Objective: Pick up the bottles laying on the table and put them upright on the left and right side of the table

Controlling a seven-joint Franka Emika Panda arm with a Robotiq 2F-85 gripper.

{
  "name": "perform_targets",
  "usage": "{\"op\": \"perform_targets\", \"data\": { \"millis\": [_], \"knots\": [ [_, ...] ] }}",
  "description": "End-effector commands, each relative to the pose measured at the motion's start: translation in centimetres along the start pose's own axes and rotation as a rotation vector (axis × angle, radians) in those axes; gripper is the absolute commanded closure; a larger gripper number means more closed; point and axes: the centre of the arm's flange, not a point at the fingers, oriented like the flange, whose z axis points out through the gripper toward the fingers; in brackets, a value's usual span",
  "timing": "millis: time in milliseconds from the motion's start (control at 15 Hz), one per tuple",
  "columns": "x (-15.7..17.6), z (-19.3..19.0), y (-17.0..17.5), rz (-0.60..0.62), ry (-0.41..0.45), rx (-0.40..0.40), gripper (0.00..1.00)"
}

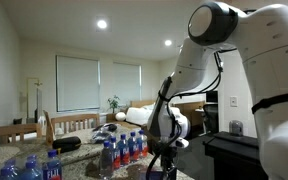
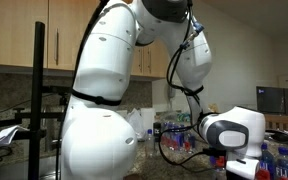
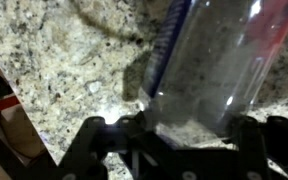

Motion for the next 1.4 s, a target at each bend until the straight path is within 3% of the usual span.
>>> {"op": "perform_targets", "data": {
  "millis": [0,333,533,933,1333],
  "knots": [
    [-1.6,-2.1,0.6,0.035,0.041,0.084,0.77],
    [-2.4,-4.7,0.6,0.048,0.136,0.17,0.77],
    [-2.1,-6.6,0.6,0.024,0.284,0.174,0.77],
    [-1.8,-10.3,0.6,0.01,0.672,0.027,0.77],
    [-5.4,-14.9,1.2,0.09,0.885,-0.029,0.77]
  ]
}}
